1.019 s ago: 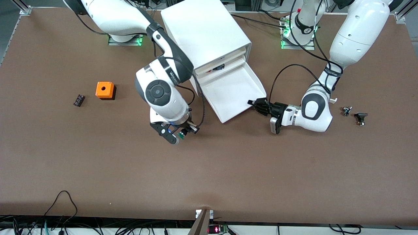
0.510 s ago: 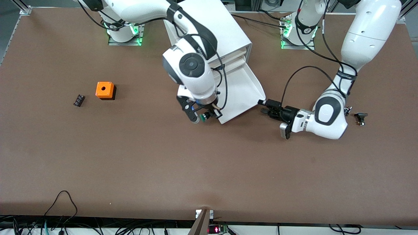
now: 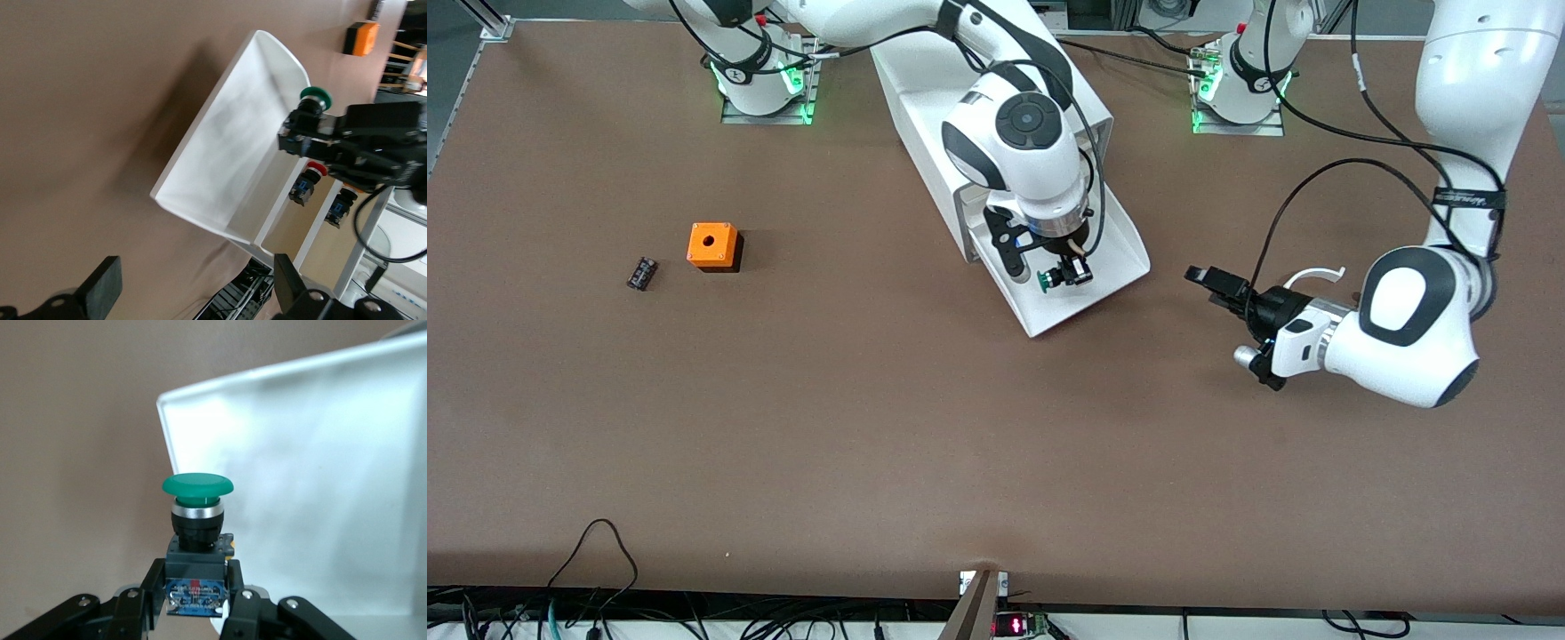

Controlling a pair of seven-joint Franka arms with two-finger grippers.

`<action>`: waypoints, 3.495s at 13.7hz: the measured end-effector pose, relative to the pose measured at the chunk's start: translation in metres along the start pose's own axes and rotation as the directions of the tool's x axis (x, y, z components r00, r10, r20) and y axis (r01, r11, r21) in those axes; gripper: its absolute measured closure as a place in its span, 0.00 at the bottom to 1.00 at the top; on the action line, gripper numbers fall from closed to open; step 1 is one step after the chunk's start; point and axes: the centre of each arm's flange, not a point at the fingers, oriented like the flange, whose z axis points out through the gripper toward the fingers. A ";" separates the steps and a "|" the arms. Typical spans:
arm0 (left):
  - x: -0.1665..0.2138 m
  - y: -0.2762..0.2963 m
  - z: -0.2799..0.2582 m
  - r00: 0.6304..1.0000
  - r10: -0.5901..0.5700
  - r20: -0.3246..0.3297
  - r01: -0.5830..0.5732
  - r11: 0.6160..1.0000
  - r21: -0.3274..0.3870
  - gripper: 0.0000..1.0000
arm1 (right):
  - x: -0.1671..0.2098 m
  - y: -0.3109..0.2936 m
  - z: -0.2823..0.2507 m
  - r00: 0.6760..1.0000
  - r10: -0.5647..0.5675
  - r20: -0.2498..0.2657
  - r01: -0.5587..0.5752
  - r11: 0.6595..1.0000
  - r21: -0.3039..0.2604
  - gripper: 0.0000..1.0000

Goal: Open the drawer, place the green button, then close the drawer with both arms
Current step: 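Carry the green button over the open drawer while the left gripper withdraws, then lower the green button into the drawer and open the right gripper, then lift the right gripper out of the drawer while the left gripper approaches the drawer front, then push the drawer shut with the left gripper while the right gripper returns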

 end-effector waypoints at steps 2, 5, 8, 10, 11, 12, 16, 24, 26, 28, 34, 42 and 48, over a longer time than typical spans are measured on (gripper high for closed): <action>-0.008 0.016 -0.026 0.996 -0.084 -0.007 0.085 0.988 0.128 0.00 | -0.004 0.007 0.031 1.000 0.017 -0.005 -0.017 1.000 0.001 0.59; -0.021 0.042 -0.060 0.986 -0.153 -0.070 0.168 0.940 0.299 0.00 | -0.002 0.011 0.058 0.999 0.036 -0.015 -0.036 0.999 0.011 0.59; -0.031 0.055 -0.093 0.981 -0.147 -0.123 0.190 0.833 0.520 0.00 | 0.000 0.011 0.067 0.999 0.031 -0.021 -0.031 0.999 0.023 0.59; -0.032 0.072 -0.110 0.980 -0.120 -0.156 0.192 0.760 0.622 0.00 | 0.000 0.012 0.070 0.999 0.015 -0.039 -0.014 0.999 0.033 0.53; -0.030 0.079 -0.118 0.978 -0.095 -0.185 0.194 0.738 0.646 0.00 | -0.001 0.013 0.071 0.999 0.009 -0.043 -0.008 0.999 0.035 0.44; -0.028 0.083 -0.126 0.973 -0.065 -0.223 0.199 0.725 0.659 0.00 | -0.002 0.013 0.071 0.999 0.007 -0.044 -0.005 0.999 0.036 0.34; -0.029 0.076 -0.141 0.960 -0.046 -0.277 0.226 0.713 0.664 0.00 | 0.008 0.005 0.061 0.997 -0.018 -0.074 0.020 1.000 0.024 0.00; 0.001 0.057 -0.100 0.841 -0.273 -0.467 0.508 0.697 0.507 0.00 | 0.114 -0.074 -0.090 0.963 -0.257 -0.080 0.261 0.964 0.044 0.00; 0.014 0.056 -0.076 0.796 -0.332 -0.507 0.574 0.681 0.454 0.00 | 0.159 -0.089 -0.119 0.936 -0.343 -0.075 0.346 0.938 0.029 0.00; 0.029 0.061 -0.042 0.739 -0.395 -0.546 0.642 0.658 0.393 0.00 | 0.207 -0.098 -0.143 0.892 -0.447 -0.064 0.447 0.894 -0.011 0.00; 0.067 0.073 0.086 0.650 -0.454 -0.609 0.717 0.632 0.294 0.00 | 0.341 -0.092 -0.206 0.686 -0.727 0.031 0.721 0.673 -0.166 0.00; 0.075 0.085 0.214 0.560 -0.427 -0.710 0.774 0.575 0.264 0.00 | 0.466 -0.038 -0.265 0.464 -0.878 0.115 0.875 0.433 -0.217 0.00; 0.070 0.090 0.249 0.596 -0.428 -0.679 0.760 0.574 0.306 0.00 | 0.503 0.019 -0.313 0.430 -0.894 0.130 0.891 0.396 -0.221 0.00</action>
